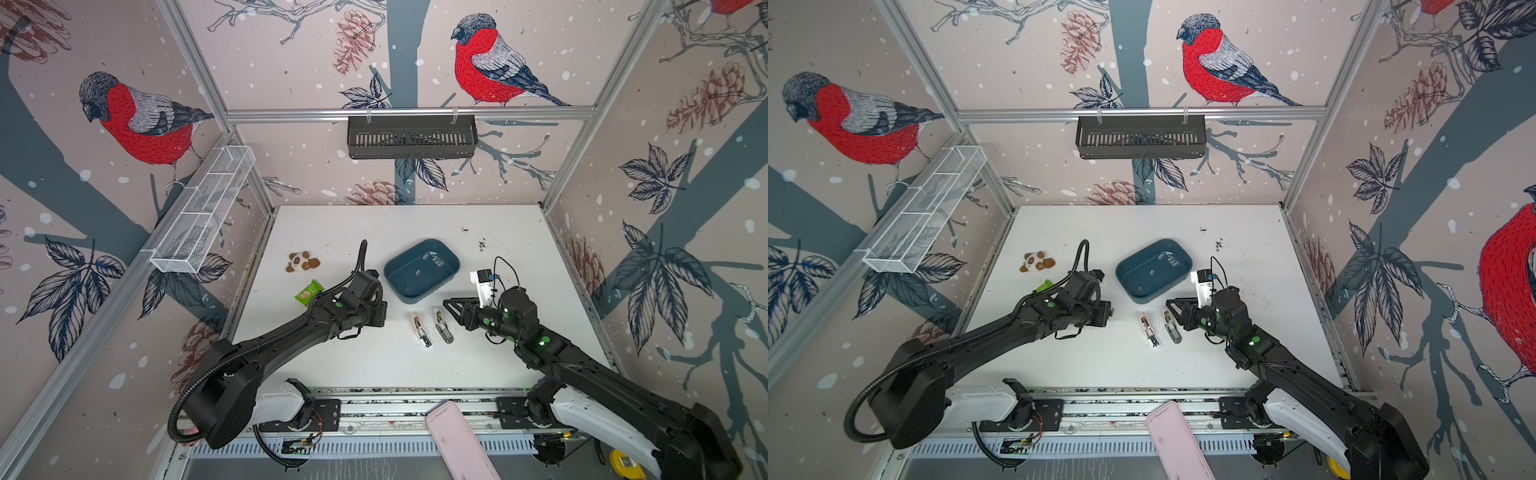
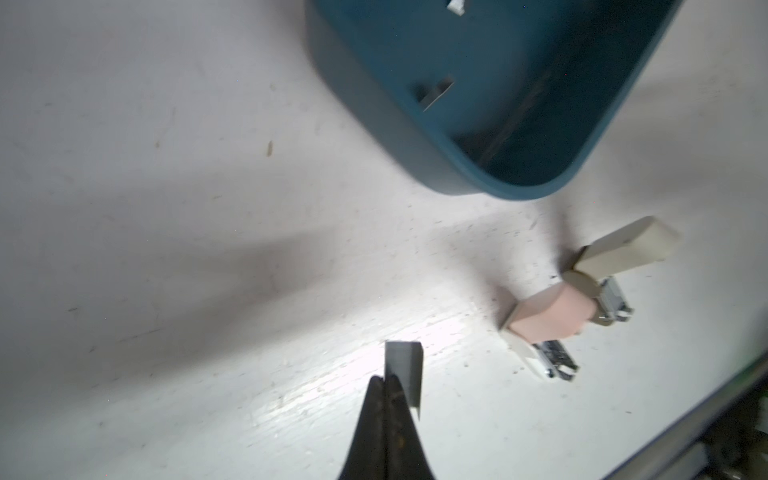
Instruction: Load the staples into the stapler
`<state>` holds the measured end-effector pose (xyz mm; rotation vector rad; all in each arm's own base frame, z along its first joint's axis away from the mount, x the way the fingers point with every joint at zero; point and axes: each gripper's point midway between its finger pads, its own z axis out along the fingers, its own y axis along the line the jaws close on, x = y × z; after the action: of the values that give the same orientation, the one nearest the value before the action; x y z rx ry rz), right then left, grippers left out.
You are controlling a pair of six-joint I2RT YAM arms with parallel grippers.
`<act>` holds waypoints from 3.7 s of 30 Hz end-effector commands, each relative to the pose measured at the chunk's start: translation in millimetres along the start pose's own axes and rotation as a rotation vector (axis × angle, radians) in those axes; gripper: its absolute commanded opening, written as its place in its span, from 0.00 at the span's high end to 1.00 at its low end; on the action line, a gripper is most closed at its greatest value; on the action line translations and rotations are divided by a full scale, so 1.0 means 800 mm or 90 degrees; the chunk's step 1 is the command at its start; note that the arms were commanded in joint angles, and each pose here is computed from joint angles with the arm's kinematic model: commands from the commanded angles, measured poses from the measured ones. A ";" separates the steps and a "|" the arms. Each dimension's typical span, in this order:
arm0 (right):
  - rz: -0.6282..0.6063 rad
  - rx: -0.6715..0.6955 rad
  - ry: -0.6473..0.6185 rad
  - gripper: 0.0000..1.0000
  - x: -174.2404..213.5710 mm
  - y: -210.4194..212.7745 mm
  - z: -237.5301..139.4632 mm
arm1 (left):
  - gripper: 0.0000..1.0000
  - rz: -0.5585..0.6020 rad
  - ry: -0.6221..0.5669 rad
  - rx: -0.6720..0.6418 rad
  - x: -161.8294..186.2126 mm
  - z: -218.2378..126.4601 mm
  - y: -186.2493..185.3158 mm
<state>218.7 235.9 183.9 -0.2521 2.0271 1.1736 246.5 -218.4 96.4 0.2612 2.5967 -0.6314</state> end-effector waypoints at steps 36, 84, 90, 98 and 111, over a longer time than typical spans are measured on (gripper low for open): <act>-0.020 -0.413 -0.113 0.43 -0.116 0.198 -0.030 | 1.00 0.118 -0.233 0.708 -0.109 -0.225 -0.215; -0.015 -0.421 -0.096 0.77 -0.120 0.210 -0.006 | 1.00 0.134 -0.227 0.717 -0.102 -0.223 -0.230; -0.014 -0.419 -0.094 0.81 -0.120 0.209 -0.006 | 1.00 0.135 -0.228 0.710 -0.103 -0.221 -0.229; -0.014 -0.416 -0.091 0.83 -0.119 0.208 -0.005 | 0.80 0.132 -0.230 0.692 -0.107 -0.220 -0.224; -0.016 -0.332 -0.068 0.83 -0.097 0.177 0.003 | 0.69 0.110 -0.226 0.554 -0.086 -0.209 -0.163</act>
<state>198.0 302.0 344.1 -0.4599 1.5412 1.7207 207.4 -266.8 328.3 0.5643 1.7354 -1.6357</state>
